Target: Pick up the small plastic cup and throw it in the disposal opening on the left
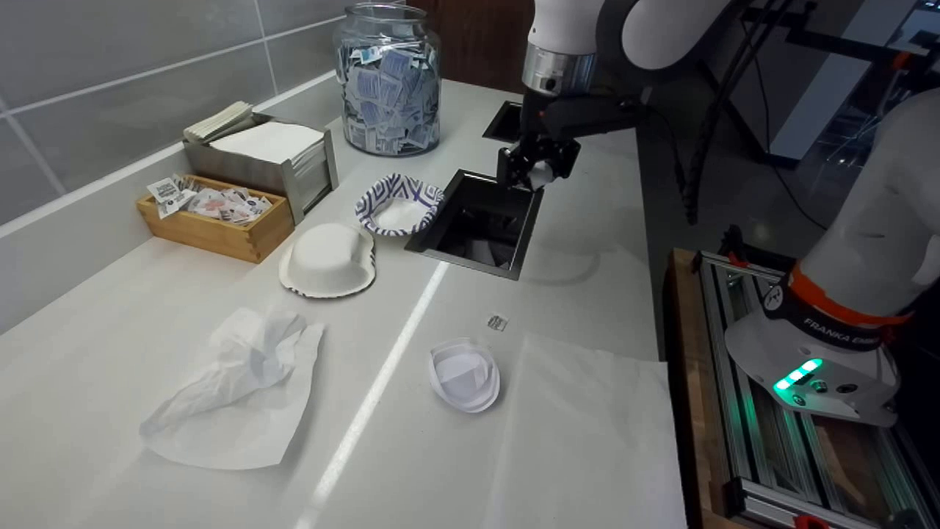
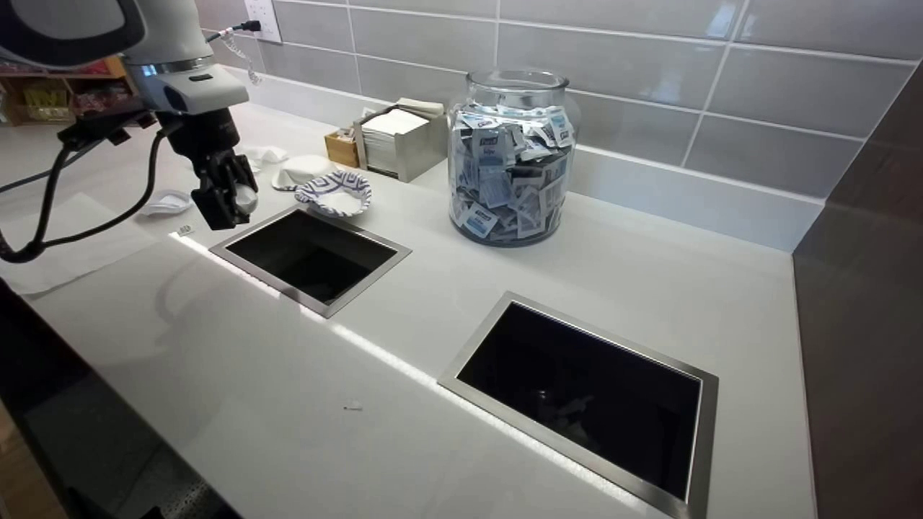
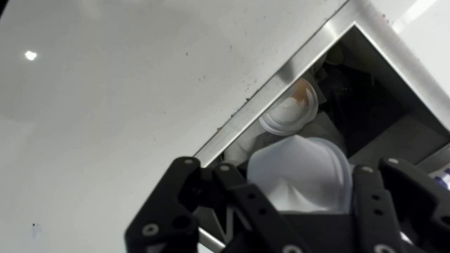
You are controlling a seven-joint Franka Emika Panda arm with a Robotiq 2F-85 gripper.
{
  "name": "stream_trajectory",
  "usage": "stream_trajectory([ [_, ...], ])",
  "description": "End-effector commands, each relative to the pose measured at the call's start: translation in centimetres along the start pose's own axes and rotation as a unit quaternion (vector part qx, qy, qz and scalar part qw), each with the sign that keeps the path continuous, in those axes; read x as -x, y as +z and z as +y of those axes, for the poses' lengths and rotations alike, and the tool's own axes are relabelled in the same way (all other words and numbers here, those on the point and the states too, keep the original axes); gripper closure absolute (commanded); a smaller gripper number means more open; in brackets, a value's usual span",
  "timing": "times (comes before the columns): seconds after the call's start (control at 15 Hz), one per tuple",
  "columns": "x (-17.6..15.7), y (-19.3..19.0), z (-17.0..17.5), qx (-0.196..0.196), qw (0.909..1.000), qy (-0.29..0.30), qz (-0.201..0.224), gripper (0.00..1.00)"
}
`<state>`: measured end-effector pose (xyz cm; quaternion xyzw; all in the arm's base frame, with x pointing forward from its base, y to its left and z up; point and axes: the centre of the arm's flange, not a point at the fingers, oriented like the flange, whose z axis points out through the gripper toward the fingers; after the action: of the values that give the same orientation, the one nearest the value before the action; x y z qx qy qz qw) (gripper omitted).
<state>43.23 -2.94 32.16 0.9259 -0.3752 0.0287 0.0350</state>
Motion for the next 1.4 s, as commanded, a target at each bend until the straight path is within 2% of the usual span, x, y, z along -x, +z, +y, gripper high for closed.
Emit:
stream_trajectory([
  [0.0,-2.0,0.3,-1.7,0.007,0.9995,0.003,0.029,0.71],
  [0.6,-3.7,0.5,-3.7,0.02,0.9986,-0.01,0.047,0.04],
  [0.67,-3.7,0.6,-3.8,0.021,0.9986,-0.011,0.048,0.01],
  [1.0,-3.4,0.6,-4.3,0.023,0.9985,-0.014,0.048,0.0],
  [1.33,-0.9,-2.1,-3.7,0.034,0.9963,0.051,0.06,0.0],
])
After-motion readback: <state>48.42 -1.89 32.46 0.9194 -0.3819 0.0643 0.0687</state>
